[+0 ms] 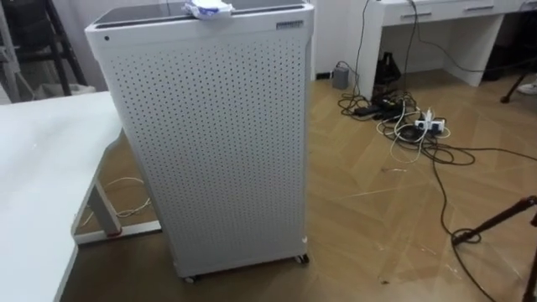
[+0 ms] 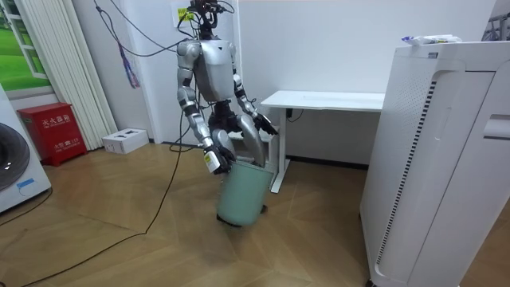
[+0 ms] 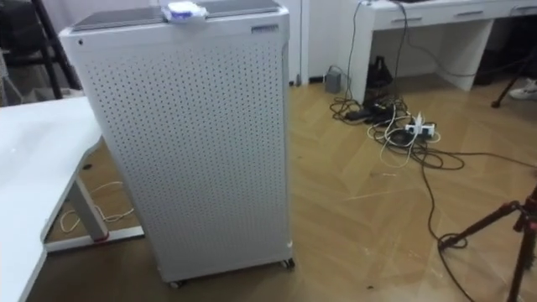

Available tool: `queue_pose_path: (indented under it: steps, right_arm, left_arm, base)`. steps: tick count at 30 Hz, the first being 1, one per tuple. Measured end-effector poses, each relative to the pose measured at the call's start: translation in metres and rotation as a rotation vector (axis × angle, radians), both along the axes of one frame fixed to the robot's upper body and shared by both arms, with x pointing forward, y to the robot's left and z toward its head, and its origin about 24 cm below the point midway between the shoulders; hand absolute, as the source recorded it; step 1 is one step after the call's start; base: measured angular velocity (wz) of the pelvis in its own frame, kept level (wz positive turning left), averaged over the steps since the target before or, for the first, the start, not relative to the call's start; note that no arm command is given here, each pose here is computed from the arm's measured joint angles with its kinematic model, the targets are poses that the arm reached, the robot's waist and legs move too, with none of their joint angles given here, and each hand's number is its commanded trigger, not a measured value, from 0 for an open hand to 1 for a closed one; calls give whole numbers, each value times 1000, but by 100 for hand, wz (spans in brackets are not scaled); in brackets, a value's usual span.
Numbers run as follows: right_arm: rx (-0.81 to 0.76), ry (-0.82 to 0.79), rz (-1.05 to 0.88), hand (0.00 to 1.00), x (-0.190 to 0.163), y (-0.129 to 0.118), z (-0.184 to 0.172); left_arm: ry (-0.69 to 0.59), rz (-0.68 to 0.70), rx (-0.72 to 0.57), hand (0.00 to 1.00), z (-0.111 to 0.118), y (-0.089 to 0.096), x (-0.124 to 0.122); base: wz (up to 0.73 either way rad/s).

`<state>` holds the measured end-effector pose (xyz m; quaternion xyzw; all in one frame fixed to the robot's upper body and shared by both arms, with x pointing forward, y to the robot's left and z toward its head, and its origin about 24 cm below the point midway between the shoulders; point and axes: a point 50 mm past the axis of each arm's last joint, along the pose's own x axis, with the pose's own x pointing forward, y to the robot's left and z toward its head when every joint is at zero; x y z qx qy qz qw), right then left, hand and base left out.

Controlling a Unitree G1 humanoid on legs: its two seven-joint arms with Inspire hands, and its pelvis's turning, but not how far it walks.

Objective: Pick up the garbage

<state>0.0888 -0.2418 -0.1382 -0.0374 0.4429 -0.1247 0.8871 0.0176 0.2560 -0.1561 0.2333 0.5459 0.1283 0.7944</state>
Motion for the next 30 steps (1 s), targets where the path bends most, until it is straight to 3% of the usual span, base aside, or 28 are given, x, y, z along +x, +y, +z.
queue_pose_path:
  steps: [7, 19, 23, 30]
  right_arm:
    - [-8, 54, 6, 100, -9, -2, -3]
    - [-25, 14, -10, 100, 9, -3, 1]
    - [-23, -49, -10, 100, 23, 1, 5]
    - [-47, -9, -47, 100, 8, -1, 0]
  left_arm:
    - [61, -7, -56, 0, -2, -3, -14]
    - [-120, -59, -21, 0, 4, -4, 52]
    - [-123, -52, -21, 0, 4, -7, 52]
    - [-119, -21, -30, 0, 1, -13, 44]
  base:
    - [-34]
    - [-16]
    - [7]
    - [48]
